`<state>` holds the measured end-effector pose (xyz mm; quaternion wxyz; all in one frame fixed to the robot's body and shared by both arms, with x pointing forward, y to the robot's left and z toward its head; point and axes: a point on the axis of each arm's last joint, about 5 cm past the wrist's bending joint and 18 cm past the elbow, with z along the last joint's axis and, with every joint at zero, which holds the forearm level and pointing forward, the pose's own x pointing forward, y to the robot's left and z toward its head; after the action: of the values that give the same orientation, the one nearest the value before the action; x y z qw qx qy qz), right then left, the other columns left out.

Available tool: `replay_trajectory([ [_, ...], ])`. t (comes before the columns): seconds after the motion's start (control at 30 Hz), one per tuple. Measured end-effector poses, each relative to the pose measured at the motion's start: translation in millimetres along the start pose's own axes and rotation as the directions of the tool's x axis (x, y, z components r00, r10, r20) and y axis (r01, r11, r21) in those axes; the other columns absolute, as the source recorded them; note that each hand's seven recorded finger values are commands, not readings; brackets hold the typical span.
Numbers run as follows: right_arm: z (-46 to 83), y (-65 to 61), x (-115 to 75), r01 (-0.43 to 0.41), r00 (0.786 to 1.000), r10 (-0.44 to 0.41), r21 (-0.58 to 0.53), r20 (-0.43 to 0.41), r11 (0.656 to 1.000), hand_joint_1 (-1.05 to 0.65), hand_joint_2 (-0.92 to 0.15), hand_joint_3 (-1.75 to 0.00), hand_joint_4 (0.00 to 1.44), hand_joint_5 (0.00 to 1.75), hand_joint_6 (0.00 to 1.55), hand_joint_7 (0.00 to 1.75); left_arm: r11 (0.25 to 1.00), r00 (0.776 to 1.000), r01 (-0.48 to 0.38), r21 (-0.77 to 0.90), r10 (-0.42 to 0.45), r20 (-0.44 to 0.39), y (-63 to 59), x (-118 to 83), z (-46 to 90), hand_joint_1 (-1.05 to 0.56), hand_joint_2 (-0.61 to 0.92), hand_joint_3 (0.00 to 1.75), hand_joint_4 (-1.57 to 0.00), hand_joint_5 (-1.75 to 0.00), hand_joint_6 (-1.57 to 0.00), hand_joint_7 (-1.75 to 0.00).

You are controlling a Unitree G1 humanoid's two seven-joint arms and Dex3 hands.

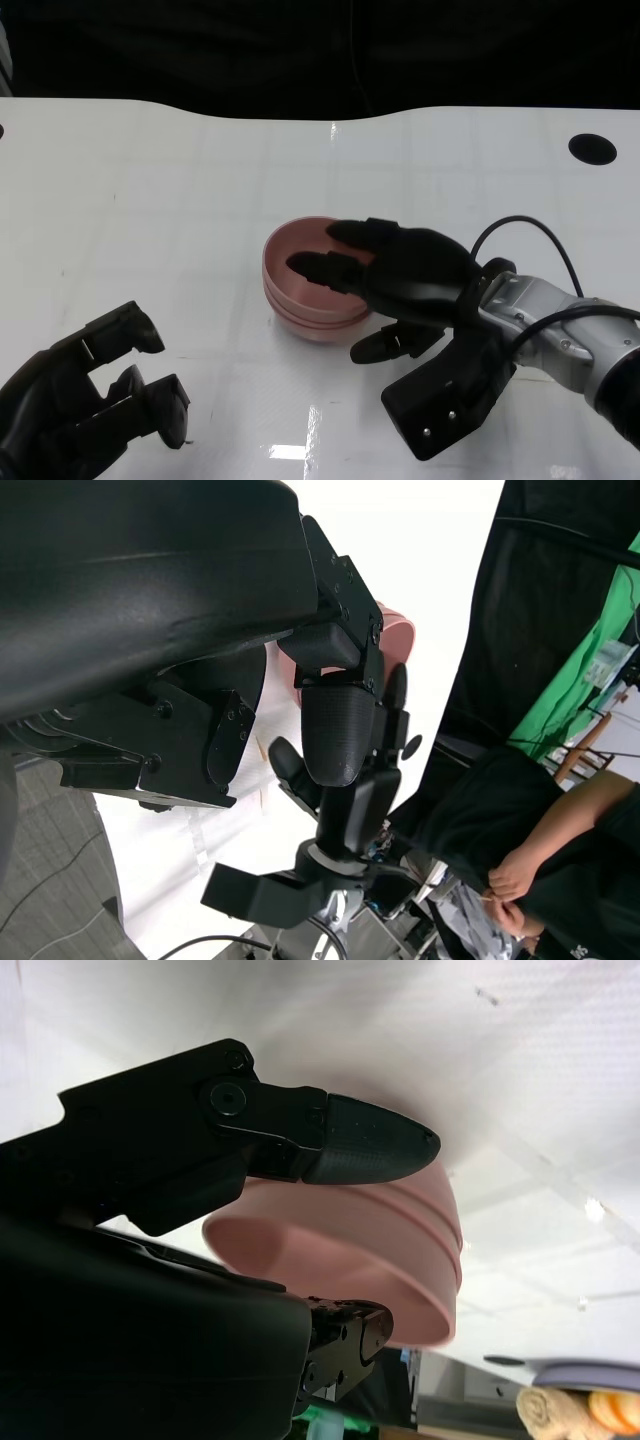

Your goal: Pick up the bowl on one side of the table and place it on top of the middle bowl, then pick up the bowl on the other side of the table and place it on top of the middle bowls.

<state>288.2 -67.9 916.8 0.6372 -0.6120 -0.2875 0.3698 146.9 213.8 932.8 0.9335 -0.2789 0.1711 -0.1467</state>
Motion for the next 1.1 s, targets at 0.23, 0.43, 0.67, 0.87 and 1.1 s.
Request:
replay_trajectory([
  [0.23, -1.6, -13.2, -2.7, 0.028, 1.0, -0.028, -0.025, 0.011, 0.999, -0.98, -0.92, -0.67, 0.0, 0.0, 0.0, 0.0, 1.0, 1.0, -0.001, 0.002, 0.001, 0.004, -0.5, 1.0, 1.1, 0.08, 0.92, 1.48, -0.97, -1.75, -0.59, -1.75],
  [0.43, -2.6, -19.9, -20.8, 0.167, 0.986, -0.169, 0.135, 0.003, 0.977, -0.94, -0.92, -0.46, 0.0, 0.0, 0.0, 0.0, 1.0, 1.0, 0.001, 0.004, -0.001, 0.006, -0.6, 2.0, 2.0, 0.08, 0.92, 1.48, -0.95, -1.75, -0.57, -1.75],
  [0.67, -5.8, -8.1, -49.6, 0.308, 0.951, -0.282, 0.485, -0.128, 0.818, -0.99, -0.92, -0.39, 0.0, 0.0, 0.0, 0.0, 1.0, 1.0, 0.002, 0.006, -0.002, 0.006, -0.8, 2.2, 2.2, 0.08, 0.92, 1.48, -0.94, -1.75, -0.56, -1.75],
  [0.87, 0.8, -2.0, -68.6, 0.414, 0.902, -0.322, 0.786, -0.288, 0.458, -0.97, -0.92, -0.33, 0.0, 0.0, 0.0, 0.0, 1.0, 1.0, 0.001, 0.006, -0.001, 0.007, -0.3, 2.6, 2.7, 0.08, 0.92, 1.48, -0.94, -1.75, -0.56, -1.75],
  [1.1, 0.5, -2.2, -89.8, 0.412, 0.878, -0.256, 0.911, -0.404, -0.022, -0.7, -0.92, -0.07, 0.09, 0.04, 0.08, 0.02, 1.0, 1.0, -0.005, 0.007, 0.005, 0.008, 1.0, 2.4, 3.5, 0.07, 0.92, 1.48, -0.93, -1.75, -0.55, -1.75],
])
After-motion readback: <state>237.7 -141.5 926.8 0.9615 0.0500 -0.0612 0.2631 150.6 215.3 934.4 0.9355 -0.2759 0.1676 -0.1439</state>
